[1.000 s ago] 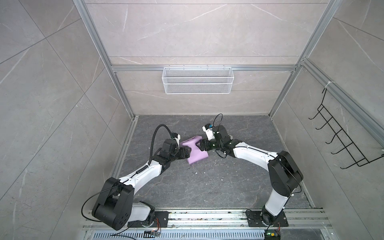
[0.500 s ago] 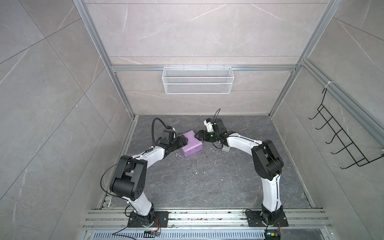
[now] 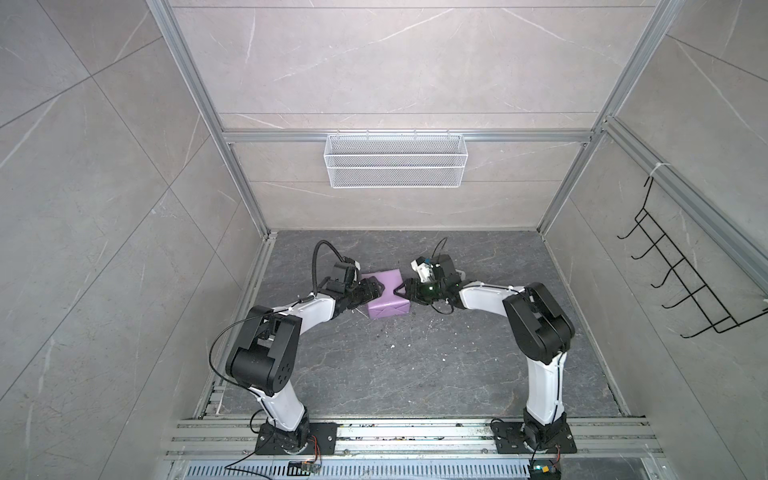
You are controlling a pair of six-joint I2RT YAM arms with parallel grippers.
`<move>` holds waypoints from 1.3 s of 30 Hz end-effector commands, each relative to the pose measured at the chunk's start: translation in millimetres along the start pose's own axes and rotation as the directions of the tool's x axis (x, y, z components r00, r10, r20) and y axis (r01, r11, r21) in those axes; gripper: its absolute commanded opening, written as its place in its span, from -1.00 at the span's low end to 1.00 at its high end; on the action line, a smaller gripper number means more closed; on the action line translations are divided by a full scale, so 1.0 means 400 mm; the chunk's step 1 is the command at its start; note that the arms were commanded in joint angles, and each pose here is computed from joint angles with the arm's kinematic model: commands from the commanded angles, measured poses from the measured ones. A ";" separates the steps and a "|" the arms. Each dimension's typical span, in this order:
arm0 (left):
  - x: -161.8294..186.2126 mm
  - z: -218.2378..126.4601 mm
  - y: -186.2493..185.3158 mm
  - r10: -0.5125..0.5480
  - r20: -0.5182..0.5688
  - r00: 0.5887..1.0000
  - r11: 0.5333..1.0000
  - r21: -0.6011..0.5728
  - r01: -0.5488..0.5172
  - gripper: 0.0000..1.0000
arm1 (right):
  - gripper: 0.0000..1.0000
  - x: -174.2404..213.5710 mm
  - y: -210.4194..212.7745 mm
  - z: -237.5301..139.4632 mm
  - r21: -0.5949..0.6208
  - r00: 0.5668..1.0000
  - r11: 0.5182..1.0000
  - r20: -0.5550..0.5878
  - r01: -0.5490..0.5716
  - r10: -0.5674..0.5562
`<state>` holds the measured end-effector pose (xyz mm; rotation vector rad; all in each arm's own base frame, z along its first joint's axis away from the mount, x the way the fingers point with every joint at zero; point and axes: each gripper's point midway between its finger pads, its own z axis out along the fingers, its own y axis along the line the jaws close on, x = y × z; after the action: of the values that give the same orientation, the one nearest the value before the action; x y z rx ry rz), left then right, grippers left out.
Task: Wrap the gift box in paper
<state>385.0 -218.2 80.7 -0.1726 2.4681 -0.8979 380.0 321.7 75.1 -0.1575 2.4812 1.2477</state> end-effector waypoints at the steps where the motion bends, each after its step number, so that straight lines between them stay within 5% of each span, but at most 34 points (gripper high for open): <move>1: 0.054 -0.028 -0.060 0.020 -0.039 0.999 0.995 0.095 -0.016 0.62 | 0.37 0.060 0.052 -0.073 -0.044 1.000 0.999 0.025 0.020 -0.019; 8: 0.009 -0.140 -0.029 0.095 0.124 0.988 0.995 -0.027 -0.093 0.70 | 0.65 0.052 -0.086 -0.309 0.343 0.977 0.938 0.178 0.052 -0.120; 11: -0.049 -0.230 0.022 0.191 0.262 0.946 0.970 -0.195 -0.141 0.76 | 0.75 -0.001 -0.128 -0.448 0.572 0.932 0.818 0.265 0.054 -0.247; 15: -0.117 -0.374 0.113 0.337 0.430 0.837 0.882 -0.455 -0.122 0.82 | 0.98 -0.049 -0.168 -0.612 0.793 0.859 0.610 0.323 -0.017 -0.397; 18: -0.137 -0.452 0.176 0.419 0.481 0.770 0.818 -0.569 -0.090 0.99 | 0.98 -0.066 -0.210 -0.700 0.884 0.823 0.456 0.335 -0.106 -0.458; 21: -0.148 -0.483 0.233 0.468 0.494 0.733 0.779 -0.622 -0.079 0.99 | 0.98 -0.072 -0.266 -0.736 0.910 0.804 0.376 0.353 -0.176 -0.478; 26: -0.172 -0.466 0.353 0.500 0.439 0.746 0.713 -0.698 -0.066 0.99 | 0.99 -0.078 -0.342 -0.707 0.923 0.762 0.356 0.332 -0.143 -0.555; 33: -0.185 -0.392 0.417 0.541 0.390 0.745 0.726 -0.664 -0.179 0.99 | 0.99 -0.068 -0.404 -0.670 0.899 0.733 0.430 0.346 -0.081 -0.586; 39: -0.161 -0.374 0.458 0.554 0.461 0.693 0.756 -0.628 -0.186 0.99 | 1.00 -0.067 -0.409 -0.693 0.853 0.628 0.514 0.446 -0.084 -0.638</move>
<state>365.4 32.1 79.2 -0.1644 2.0529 0.1323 365.6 -3.5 93.8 0.1524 2.0160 -0.2515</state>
